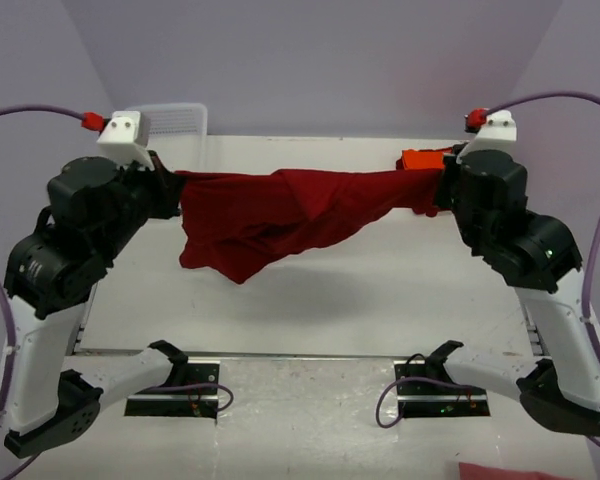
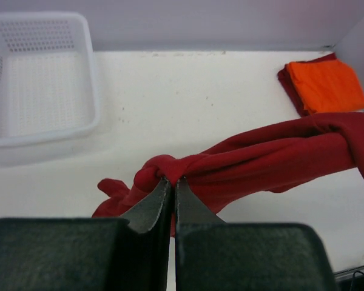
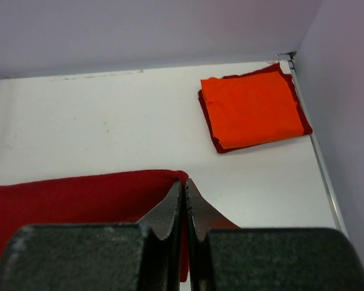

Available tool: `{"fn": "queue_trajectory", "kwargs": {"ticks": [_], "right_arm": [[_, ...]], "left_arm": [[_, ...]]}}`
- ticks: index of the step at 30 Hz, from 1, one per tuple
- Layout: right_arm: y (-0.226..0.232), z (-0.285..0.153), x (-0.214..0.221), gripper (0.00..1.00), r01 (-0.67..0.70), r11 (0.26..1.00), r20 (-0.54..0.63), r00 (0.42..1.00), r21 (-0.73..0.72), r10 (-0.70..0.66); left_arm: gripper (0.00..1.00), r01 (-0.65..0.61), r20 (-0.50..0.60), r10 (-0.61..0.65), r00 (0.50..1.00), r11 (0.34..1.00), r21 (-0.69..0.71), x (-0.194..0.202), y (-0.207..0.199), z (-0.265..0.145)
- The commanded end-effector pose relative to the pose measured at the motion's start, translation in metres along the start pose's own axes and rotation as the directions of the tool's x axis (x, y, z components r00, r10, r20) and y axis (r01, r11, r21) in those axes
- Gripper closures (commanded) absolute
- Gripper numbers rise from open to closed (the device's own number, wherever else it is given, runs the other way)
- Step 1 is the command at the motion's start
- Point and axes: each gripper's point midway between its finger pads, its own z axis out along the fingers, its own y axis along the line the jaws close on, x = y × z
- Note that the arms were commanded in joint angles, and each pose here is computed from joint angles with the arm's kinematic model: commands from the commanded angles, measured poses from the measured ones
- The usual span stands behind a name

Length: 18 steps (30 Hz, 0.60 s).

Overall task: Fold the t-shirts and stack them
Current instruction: Flatten out the tshirt

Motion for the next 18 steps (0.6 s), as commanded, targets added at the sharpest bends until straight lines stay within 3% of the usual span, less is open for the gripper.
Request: {"fn": "queue_trajectory", "kwargs": {"ticks": [1,5,9,14,18], "right_arm": [[-0.009,-0.032,-0.036,1.0,-0.035,0.994,0.136,0.989,-0.099,0.049],[-0.004,-0.071,-0.056,1.0,-0.035,0.958,0.211,0.973,-0.286,0.099],[-0.001,-0.104,-0.061,1.0,-0.016,0.91,0.219,0.969,-0.414,0.116],[-0.004,-0.129,-0.058,1.0,-0.037,0.869,0.215,0.963,-0.493,0.163],[0.003,-0.1,-0.05,1.0,-0.046,0.911,0.155,0.981,-0.41,0.12]], "left_arm": [[1.0,-0.011,0.264,-0.005,0.964,0.998,0.057,-0.063,0.007,-0.065],[1.0,-0.025,0.404,-0.047,0.914,0.985,0.171,-0.09,-0.004,-0.103],[1.0,-0.066,0.461,-0.085,0.883,0.951,0.302,-0.105,-0.023,-0.133],[1.0,-0.121,0.402,-0.101,0.91,0.862,0.492,-0.091,-0.063,-0.131],[1.0,-0.068,0.233,-0.054,0.971,0.871,0.487,-0.049,-0.075,-0.063]]}}
